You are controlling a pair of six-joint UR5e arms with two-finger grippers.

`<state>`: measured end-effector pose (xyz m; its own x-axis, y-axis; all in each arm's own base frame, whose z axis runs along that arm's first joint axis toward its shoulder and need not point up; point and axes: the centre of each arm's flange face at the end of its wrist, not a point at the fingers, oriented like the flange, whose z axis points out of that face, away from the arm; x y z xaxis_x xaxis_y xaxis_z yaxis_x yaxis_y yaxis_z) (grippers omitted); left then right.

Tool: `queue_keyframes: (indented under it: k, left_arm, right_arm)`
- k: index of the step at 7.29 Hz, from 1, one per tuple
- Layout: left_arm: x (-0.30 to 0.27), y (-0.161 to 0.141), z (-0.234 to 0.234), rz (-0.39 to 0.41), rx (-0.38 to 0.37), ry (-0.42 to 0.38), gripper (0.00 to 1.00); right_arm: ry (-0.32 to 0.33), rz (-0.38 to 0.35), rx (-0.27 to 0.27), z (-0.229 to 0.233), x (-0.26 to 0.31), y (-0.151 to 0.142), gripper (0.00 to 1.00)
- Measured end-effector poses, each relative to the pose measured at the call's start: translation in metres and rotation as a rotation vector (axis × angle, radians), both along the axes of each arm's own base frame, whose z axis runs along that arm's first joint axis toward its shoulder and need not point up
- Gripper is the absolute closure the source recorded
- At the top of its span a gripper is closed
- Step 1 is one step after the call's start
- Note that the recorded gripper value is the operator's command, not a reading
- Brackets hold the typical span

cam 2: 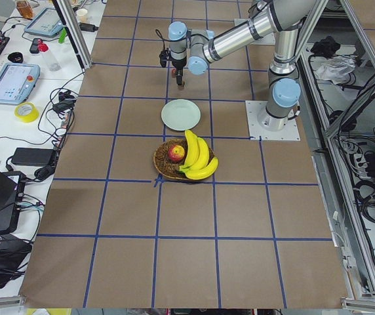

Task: Collect all strawberries into plate
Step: 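Raise the right gripper away while the left gripper reaches toward the strawberries, then grasp one strawberry with the left gripper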

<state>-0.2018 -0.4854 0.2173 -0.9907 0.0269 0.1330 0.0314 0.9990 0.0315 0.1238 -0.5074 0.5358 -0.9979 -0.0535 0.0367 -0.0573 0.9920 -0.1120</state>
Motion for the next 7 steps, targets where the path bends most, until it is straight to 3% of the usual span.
queue_keyframes:
  k: [1, 2, 4, 6, 7]
  left_arm:
    - [-0.003, -0.002, -0.012, -0.027, 0.002, 0.003, 0.07]
    - [-0.005, -0.004, -0.024, -0.071, 0.004, 0.006, 0.13]
    - [-0.011, -0.004, -0.039, -0.132, 0.015, 0.011, 0.48]
    - [-0.02, 0.0, -0.045, -0.162, 0.023, 0.015, 1.0]
    - [-0.022, 0.001, -0.047, -0.167, 0.027, 0.015, 1.0]
  right_arm:
    - [0.002, -0.001, -0.011, 0.001, -0.001, -0.001, 0.0]
    - [0.004, 0.002, -0.015, 0.002, -0.001, -0.001, 0.0]
    - [0.001, 0.005, -0.019, 0.001, -0.001, -0.002, 0.0]
    - [-0.008, 0.005, -0.031, 0.003, -0.001, -0.004, 0.0]
    - [-0.01, 0.006, -0.032, 0.003, 0.0, -0.005, 0.0]
